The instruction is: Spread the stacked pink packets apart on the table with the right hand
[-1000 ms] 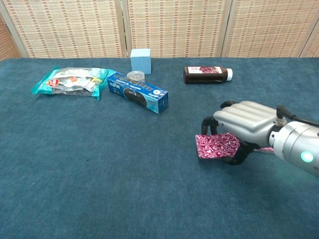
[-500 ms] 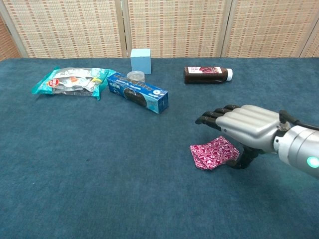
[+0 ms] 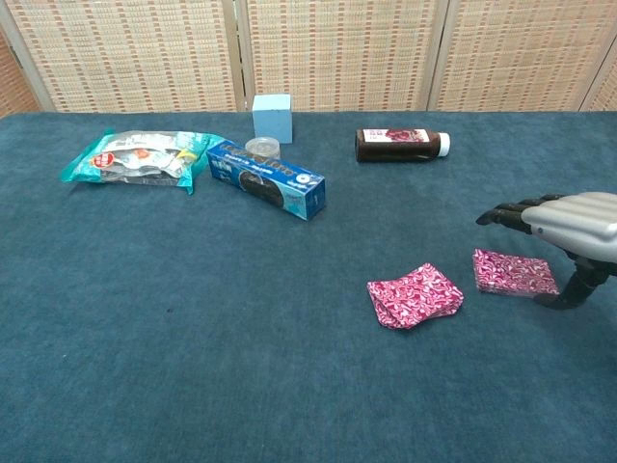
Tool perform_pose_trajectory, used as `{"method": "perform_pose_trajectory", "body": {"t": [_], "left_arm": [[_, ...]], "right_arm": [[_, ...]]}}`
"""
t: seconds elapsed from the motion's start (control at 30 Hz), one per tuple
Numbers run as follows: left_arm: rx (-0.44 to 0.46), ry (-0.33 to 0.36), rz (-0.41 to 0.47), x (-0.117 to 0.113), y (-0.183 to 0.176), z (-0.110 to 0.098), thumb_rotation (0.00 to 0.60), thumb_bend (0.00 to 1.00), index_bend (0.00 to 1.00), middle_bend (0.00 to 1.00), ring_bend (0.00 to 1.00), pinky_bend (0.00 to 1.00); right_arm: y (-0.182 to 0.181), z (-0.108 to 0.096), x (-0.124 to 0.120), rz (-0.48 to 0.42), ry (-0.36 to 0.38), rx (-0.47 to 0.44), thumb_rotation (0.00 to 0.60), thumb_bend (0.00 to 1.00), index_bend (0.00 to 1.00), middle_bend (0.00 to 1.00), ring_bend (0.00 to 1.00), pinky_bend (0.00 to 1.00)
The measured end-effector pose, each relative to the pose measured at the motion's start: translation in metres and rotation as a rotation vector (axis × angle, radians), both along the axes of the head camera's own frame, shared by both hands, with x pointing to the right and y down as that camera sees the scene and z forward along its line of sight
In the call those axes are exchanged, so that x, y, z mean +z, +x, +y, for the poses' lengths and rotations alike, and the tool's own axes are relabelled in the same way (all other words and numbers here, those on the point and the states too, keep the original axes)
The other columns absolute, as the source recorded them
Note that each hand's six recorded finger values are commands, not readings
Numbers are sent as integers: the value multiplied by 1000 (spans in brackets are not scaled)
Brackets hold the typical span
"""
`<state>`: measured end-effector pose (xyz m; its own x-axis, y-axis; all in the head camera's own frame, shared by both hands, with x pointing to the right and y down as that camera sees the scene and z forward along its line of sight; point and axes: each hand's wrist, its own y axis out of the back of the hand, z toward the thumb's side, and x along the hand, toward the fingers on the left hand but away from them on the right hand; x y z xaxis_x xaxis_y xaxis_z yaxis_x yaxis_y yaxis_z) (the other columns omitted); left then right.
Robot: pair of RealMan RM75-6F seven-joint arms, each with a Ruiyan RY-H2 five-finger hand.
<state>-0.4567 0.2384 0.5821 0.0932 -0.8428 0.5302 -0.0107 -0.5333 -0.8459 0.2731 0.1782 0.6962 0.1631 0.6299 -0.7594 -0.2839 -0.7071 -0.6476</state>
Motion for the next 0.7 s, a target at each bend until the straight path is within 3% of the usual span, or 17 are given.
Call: {"method": "perform_pose_trajectory", "body": {"t": [0.17, 0.27, 0.53, 0.7], "left_arm": [[-6, 0, 0, -1, -1, 1, 600, 434, 0, 0, 0, 109], [-8, 1, 0, 0, -1, 1, 600, 435, 0, 0, 0, 109], [-4, -4, 1, 1, -1, 0, 600, 434, 0, 0, 0, 109], [-1, -7, 0, 1, 0, 0, 600, 434, 0, 0, 0, 109]], "right_arm": [[9, 0, 11, 12, -55, 18, 600, 231, 1, 27, 0, 0], [8, -3, 12, 12, -49, 18, 600, 231, 17, 47, 0, 0], [10, -6, 17, 24, -43, 53, 600, 231, 218, 194, 58, 0], [8, -8, 18, 20, -39, 62, 600, 231, 237, 205, 67, 0]]}}
